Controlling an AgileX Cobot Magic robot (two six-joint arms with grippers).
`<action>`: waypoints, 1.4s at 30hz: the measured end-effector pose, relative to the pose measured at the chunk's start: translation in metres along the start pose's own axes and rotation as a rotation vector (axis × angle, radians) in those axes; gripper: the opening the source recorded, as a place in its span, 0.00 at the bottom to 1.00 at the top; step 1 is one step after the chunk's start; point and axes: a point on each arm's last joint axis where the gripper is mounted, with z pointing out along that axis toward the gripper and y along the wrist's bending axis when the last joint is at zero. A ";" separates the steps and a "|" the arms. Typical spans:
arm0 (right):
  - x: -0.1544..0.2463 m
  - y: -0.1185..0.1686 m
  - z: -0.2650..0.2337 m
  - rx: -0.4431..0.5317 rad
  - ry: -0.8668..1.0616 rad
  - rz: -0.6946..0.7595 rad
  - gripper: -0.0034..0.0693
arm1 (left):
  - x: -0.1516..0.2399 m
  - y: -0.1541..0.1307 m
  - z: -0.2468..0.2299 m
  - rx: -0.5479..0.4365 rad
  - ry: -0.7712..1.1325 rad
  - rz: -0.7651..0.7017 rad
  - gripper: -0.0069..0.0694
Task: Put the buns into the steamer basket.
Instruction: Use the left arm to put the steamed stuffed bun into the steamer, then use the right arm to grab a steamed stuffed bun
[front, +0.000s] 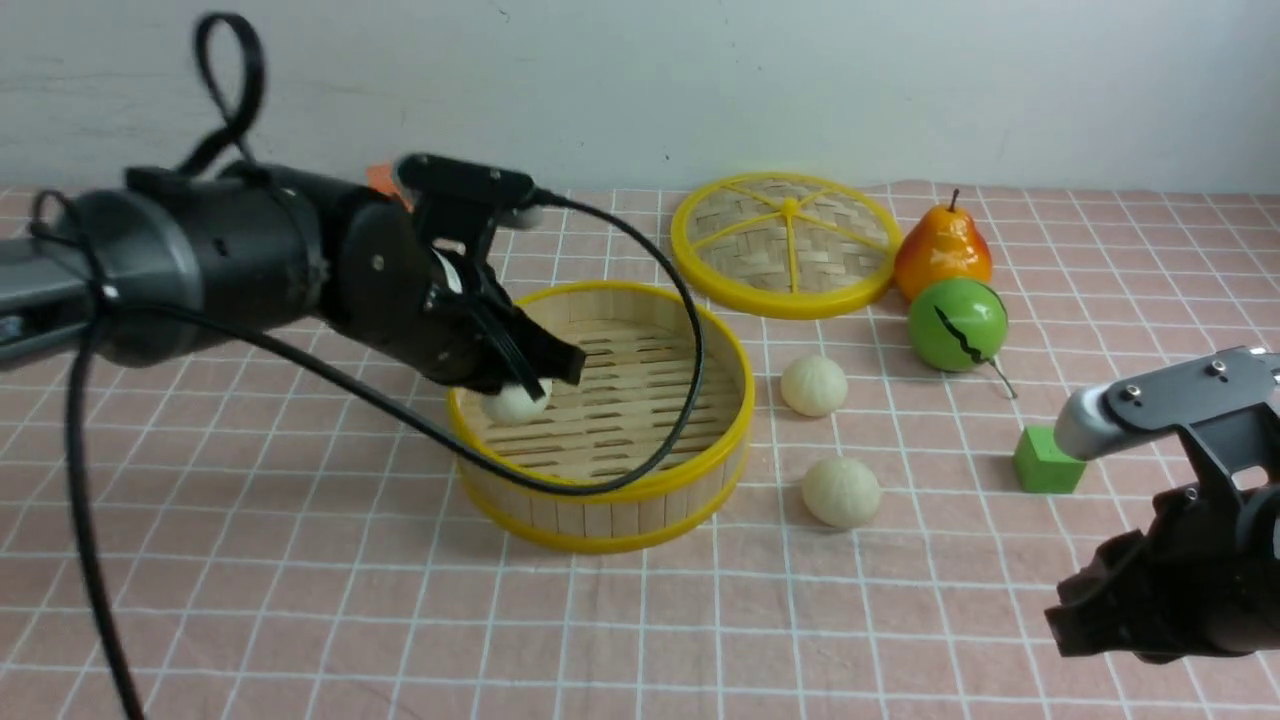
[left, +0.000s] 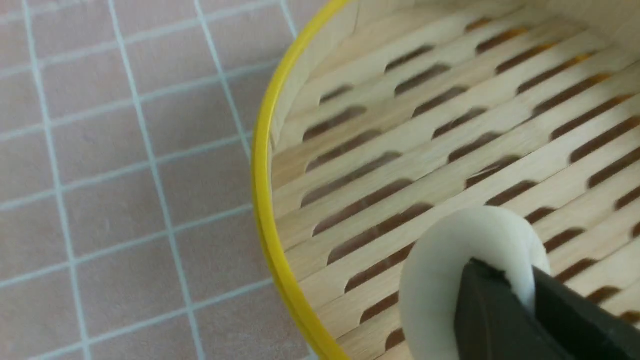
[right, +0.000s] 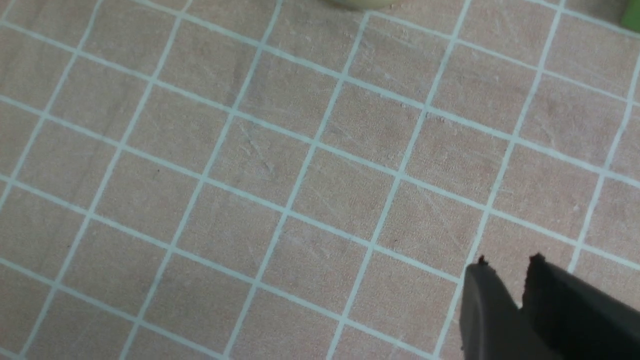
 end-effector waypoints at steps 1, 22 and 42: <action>0.000 0.000 0.000 -0.001 0.005 0.001 0.25 | 0.010 0.001 0.020 -0.006 0.053 -0.009 0.20; -0.104 0.048 0.043 -0.133 0.064 -0.147 0.58 | -0.022 -0.003 -0.202 0.043 -0.252 -0.155 0.68; -0.142 0.038 0.159 0.028 0.289 -0.329 0.08 | 0.172 0.017 -0.278 -0.076 -0.273 -0.064 0.07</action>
